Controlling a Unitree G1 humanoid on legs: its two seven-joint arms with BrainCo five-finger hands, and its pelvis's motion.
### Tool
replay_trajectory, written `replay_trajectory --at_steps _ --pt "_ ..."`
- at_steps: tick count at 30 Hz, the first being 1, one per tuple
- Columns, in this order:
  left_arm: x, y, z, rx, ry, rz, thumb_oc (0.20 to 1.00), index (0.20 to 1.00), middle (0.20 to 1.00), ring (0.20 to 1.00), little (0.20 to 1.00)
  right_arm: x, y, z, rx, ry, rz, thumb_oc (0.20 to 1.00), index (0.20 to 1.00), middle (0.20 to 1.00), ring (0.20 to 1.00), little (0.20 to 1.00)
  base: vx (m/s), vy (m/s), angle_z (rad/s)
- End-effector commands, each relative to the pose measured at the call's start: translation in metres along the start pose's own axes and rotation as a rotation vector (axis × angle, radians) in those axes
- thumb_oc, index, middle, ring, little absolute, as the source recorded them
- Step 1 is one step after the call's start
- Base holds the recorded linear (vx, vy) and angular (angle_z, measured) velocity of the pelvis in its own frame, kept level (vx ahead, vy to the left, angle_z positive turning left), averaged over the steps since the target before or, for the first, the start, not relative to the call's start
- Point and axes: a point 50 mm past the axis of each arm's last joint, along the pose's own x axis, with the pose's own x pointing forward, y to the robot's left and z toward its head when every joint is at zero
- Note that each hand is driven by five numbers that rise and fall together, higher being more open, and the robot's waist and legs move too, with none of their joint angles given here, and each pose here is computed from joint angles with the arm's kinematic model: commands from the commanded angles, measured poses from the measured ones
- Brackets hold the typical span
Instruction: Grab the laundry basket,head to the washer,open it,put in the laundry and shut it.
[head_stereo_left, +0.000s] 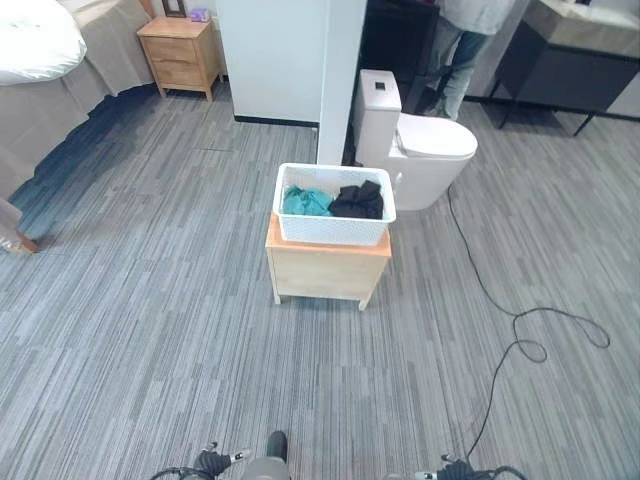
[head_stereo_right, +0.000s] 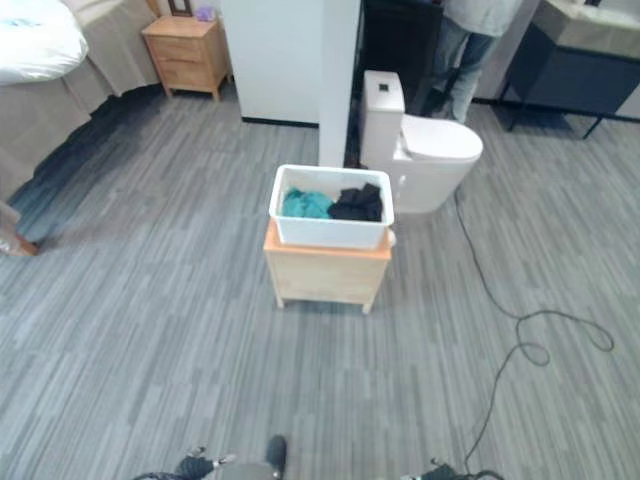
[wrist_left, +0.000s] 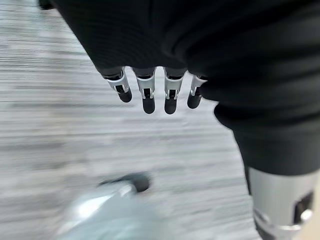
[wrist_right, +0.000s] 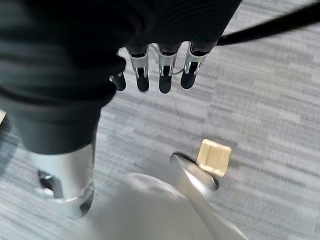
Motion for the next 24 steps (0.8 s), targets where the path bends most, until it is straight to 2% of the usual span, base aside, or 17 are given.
replay_trajectory --at_steps 1,9,12,15,19,23,24 --pt "0.002 -0.003 0.02 -0.011 -0.091 -0.012 1.0 1.0 1.0 1.0 1.0 0.002 -0.021 0.03 0.011 -0.091 -0.056 1.0 1.0 1.0 1.0 1.0 0.38 0.128 0.05" --pt "0.002 -0.003 0.022 0.055 -0.101 -0.016 1.0 1.0 1.0 1.0 1.0 -0.001 -0.047 0.037 0.082 -0.144 -0.136 1.0 1.0 1.0 1.0 1.0 0.47 -0.065 0.12" --pt "0.003 -0.004 0.027 0.046 -0.115 -0.017 1.0 1.0 1.0 1.0 1.0 -0.003 -0.051 0.021 0.111 -0.123 -0.141 1.0 1.0 1.0 1.0 1.0 0.53 -0.147 0.86" --pt "0.002 -0.006 0.019 0.003 -0.077 -0.014 1.0 1.0 1.0 1.0 1.0 -0.005 -0.046 -0.01 0.156 -0.042 -0.118 1.0 1.0 1.0 1.0 1.0 0.88 -0.58 1.5" --pt "0.002 -0.002 0.023 -0.09 -0.099 0.023 1.0 1.0 1.0 1.0 1.0 -0.005 -0.049 0.002 0.161 -0.088 -0.141 1.0 1.0 1.0 1.0 1.0 0.22 -0.275 -0.02" --pt "0.002 -0.002 0.023 -0.09 -0.098 0.022 1.0 1.0 1.0 1.0 1.0 -0.005 -0.049 0.002 0.161 -0.087 -0.141 1.0 1.0 1.0 1.0 1.0 0.12 -0.044 -0.36" --pt "0.001 0.002 0.035 -0.143 -0.163 0.097 1.0 1.0 1.0 1.0 1.0 -0.009 -0.068 0.017 0.267 -0.18 -0.251 1.0 1.0 1.0 1.0 1.0 0.56 -0.059 0.08"
